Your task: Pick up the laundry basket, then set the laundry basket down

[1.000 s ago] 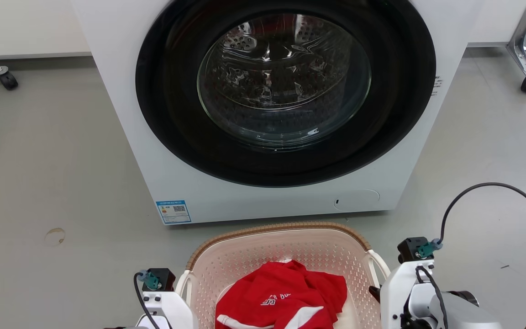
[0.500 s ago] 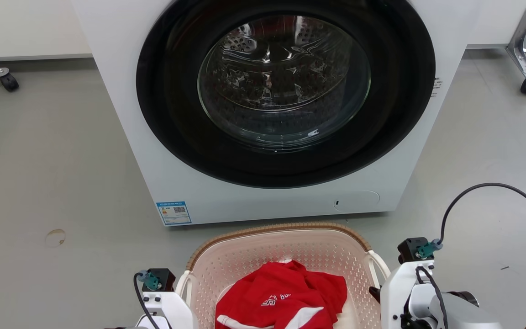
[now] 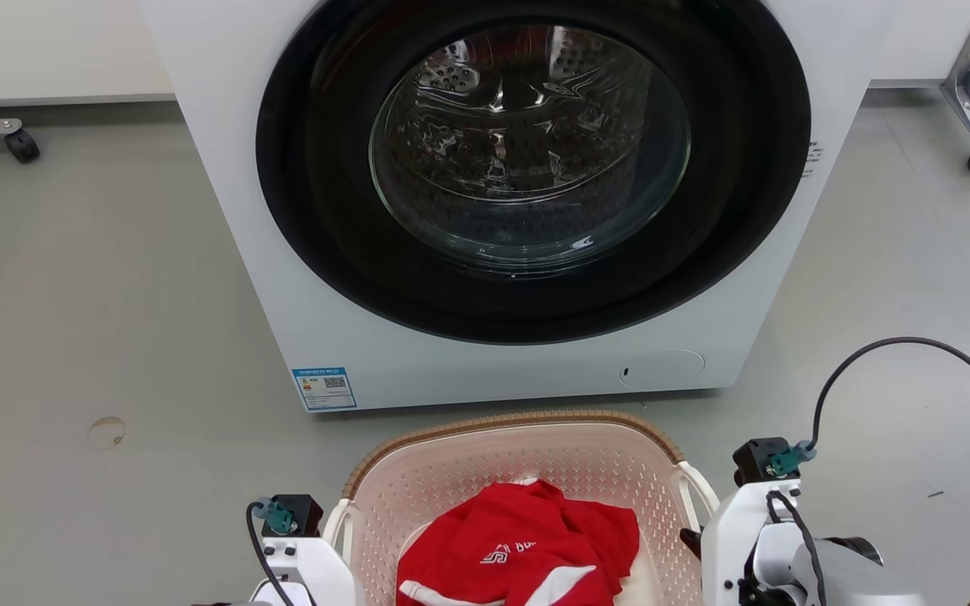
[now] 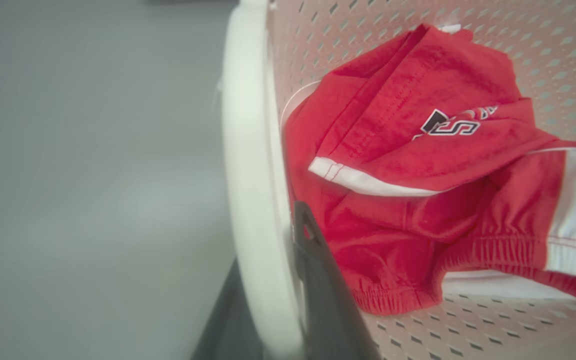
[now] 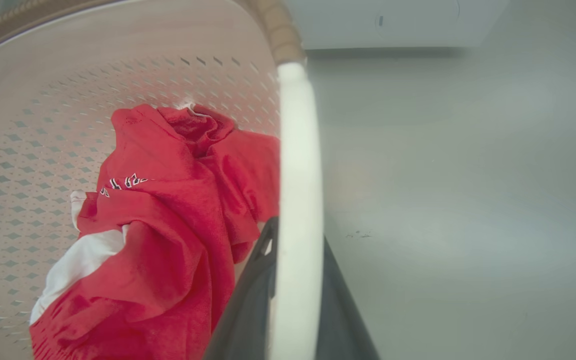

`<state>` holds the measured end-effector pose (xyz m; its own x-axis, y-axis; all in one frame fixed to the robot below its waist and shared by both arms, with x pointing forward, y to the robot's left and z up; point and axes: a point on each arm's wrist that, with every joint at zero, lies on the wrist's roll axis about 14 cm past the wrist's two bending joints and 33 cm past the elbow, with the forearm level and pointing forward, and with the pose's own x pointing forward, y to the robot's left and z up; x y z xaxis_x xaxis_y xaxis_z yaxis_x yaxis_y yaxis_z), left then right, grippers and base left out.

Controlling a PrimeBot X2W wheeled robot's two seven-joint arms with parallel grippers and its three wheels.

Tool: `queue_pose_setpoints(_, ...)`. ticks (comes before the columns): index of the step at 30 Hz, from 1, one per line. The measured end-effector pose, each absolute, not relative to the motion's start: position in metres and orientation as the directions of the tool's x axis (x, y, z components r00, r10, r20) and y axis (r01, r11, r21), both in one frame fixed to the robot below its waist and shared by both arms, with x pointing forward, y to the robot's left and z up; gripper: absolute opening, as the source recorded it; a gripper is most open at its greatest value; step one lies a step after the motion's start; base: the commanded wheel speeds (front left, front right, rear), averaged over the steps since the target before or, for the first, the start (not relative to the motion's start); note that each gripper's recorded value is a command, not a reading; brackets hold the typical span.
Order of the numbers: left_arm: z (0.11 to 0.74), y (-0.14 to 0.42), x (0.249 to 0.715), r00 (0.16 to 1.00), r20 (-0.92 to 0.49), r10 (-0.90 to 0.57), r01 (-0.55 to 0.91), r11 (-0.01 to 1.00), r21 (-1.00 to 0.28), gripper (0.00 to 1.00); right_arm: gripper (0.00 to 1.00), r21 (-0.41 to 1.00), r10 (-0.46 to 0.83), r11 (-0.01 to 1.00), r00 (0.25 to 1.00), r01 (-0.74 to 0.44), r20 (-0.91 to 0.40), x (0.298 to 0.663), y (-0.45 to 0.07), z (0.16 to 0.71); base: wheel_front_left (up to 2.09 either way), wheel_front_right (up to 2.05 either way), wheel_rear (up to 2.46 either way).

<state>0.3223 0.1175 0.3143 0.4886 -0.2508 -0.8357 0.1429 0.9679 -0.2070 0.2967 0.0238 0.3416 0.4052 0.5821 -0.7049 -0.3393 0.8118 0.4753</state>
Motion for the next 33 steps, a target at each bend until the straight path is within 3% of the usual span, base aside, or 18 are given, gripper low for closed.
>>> queue_pose_setpoints(17, 0.304, 0.117, 0.322, 0.461, -0.851, -0.252, 0.145, 0.967, -0.208, 0.00, 0.00, 0.485, 0.583, 0.811, 0.385, -0.327, -0.716, 0.298, 0.024, 0.332, 0.00, 0.00, 0.00)
queue_pose_setpoints(33, 0.281, 0.112, 0.362, 0.474, -0.844, -0.249, 0.154, 0.968, -0.199, 0.00, 0.00, 0.484, 0.569, 0.822, 0.396, -0.301, -0.721, 0.341, 0.020, 0.308, 0.00, 0.00, 0.00)
